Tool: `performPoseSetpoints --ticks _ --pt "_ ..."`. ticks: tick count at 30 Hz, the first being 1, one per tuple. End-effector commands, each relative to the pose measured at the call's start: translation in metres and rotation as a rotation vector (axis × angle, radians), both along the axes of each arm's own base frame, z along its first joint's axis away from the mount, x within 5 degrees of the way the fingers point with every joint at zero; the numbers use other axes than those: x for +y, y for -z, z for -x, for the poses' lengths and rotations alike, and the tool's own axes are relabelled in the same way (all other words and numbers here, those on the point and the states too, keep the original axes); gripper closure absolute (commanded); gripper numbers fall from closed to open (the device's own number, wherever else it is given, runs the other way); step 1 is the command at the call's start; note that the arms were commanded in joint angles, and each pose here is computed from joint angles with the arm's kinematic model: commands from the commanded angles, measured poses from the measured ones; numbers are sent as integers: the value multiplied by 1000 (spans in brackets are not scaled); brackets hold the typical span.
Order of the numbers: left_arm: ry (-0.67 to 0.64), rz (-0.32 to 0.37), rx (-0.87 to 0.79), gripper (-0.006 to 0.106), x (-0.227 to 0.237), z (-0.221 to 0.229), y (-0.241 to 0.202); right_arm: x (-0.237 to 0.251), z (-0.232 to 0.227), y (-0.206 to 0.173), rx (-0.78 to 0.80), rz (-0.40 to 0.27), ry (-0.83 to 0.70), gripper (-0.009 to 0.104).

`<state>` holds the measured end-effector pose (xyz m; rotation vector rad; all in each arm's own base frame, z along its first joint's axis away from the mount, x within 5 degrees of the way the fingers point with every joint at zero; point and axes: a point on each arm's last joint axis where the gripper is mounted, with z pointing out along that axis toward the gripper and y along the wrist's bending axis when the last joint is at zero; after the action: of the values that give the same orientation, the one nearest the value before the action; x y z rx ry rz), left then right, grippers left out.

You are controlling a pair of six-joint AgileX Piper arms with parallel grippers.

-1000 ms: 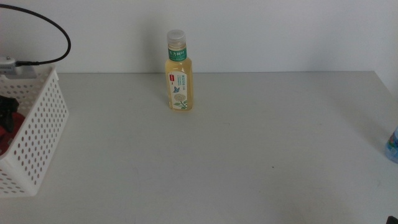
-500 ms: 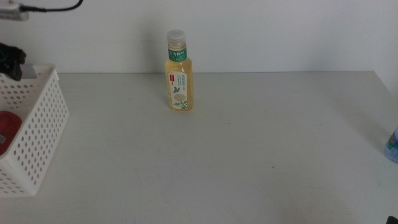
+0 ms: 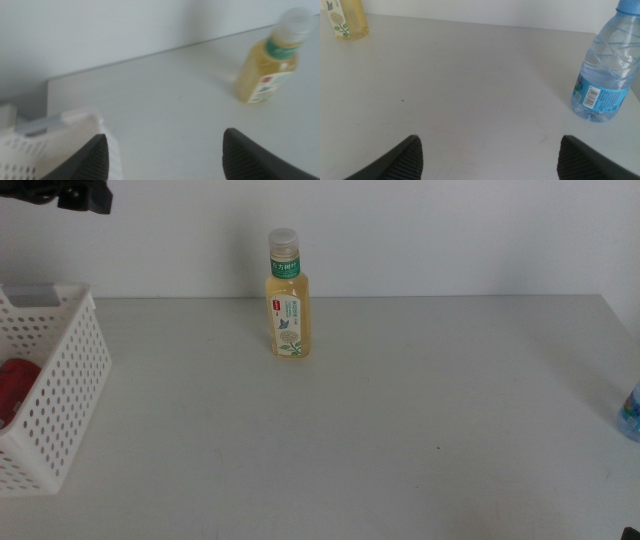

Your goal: Use arms to grab the bottles and put them into the dustbin to the left of the table.

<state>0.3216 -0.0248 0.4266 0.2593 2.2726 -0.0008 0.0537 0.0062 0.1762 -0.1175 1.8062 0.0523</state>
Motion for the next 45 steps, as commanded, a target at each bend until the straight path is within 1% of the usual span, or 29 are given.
performPoseSetpoints --ticks 1,5,7,11,14,19,22,27,34,37,39,40,42,45 --pt "53 14 -200 26 -18 26 -25 -1 0 -11 -103 4 12 24" --pt "168 43 -420 26 -46 61 -1 -1 0 -11 -103 4 12 24" --pt "217 61 -528 26 -54 79 19 -1 0 -11 -103 4 12 24" --pt "260 115 -650 26 -58 106 61 -1 0 -11 -103 4 12 24" --pt "255 165 -638 26 -56 119 93 -1 0 -11 -103 4 12 24" --pt "202 266 -537 26 -51 130 134 -1 0 -11 -103 4 12 24" --pt "178 301 -482 26 -50 135 152 -1 0 -11 -103 4 12 24" --pt "171 293 -434 26 -48 140 166 -1 0 -11 -103 4 12 24" --pt "171 290 -425 26 -48 139 169 -1 0 -11 -103 4 12 24" --pt "197 263 -428 25 -50 136 173 -1 0 -11 -103 4 12 24" --pt "242 238 -465 21 -54 132 174 -1 0 -11 -103 4 12 24" --pt "265 239 -488 20 -57 129 174 -1 0 -11 -103 4 12 24" --pt "298 272 -525 15 -63 123 176 -1 0 -11 -103 4 12 24" --pt "300 361 -554 10 -71 111 183 -1 0 -11 -103 4 12 24"
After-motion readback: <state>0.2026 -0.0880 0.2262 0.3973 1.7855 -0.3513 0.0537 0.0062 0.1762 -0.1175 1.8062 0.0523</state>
